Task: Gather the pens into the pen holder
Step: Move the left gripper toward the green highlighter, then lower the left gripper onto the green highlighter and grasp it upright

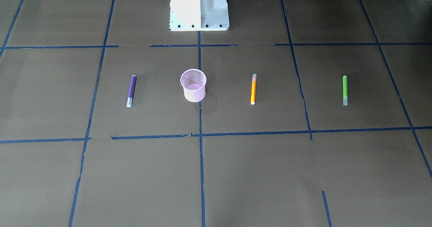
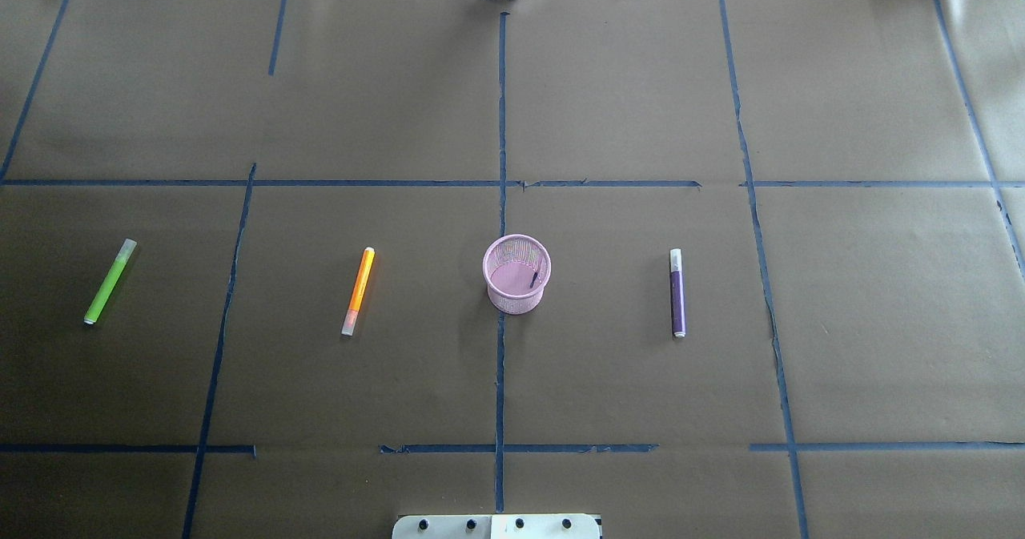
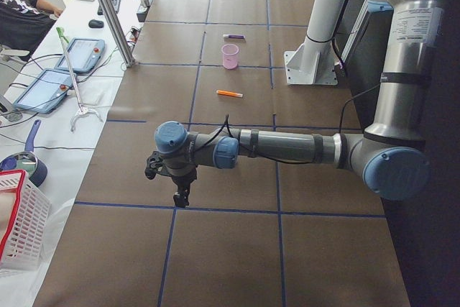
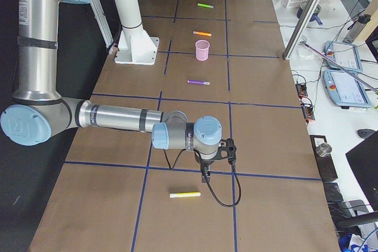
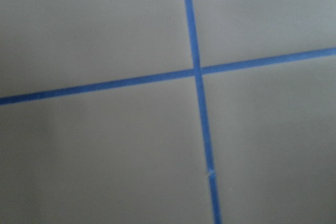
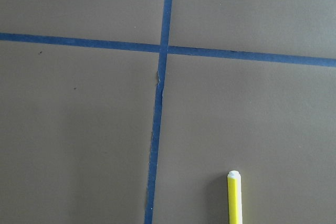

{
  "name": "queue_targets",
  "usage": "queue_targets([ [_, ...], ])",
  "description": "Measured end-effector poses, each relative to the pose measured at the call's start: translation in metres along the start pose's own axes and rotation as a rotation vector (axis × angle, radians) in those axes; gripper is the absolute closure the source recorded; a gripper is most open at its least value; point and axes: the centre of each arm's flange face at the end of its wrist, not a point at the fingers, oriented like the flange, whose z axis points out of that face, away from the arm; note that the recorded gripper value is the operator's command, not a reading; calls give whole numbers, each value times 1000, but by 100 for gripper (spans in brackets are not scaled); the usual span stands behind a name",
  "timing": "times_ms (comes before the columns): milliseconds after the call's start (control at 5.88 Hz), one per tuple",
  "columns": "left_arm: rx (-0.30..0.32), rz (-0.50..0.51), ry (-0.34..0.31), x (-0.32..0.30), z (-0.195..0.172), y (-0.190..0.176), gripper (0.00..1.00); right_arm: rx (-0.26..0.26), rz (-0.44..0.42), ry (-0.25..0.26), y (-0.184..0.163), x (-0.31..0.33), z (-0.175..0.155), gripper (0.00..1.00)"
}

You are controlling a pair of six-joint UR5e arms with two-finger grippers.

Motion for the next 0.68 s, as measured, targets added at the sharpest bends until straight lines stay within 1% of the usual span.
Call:
queue_targets([
  [170, -21, 13, 12, 57, 17, -26, 0, 1, -1, 1, 0, 1, 1, 0],
  [340, -38, 35, 29, 119, 36, -40, 0, 0, -4, 2, 1, 1, 2, 0],
  [510, -52, 65, 48, 179, 55, -43, 0, 1, -9, 3, 1, 1, 4, 0],
  [680, -45, 106, 60, 222, 63, -40, 0, 3, -14, 3, 1, 1, 5, 0],
])
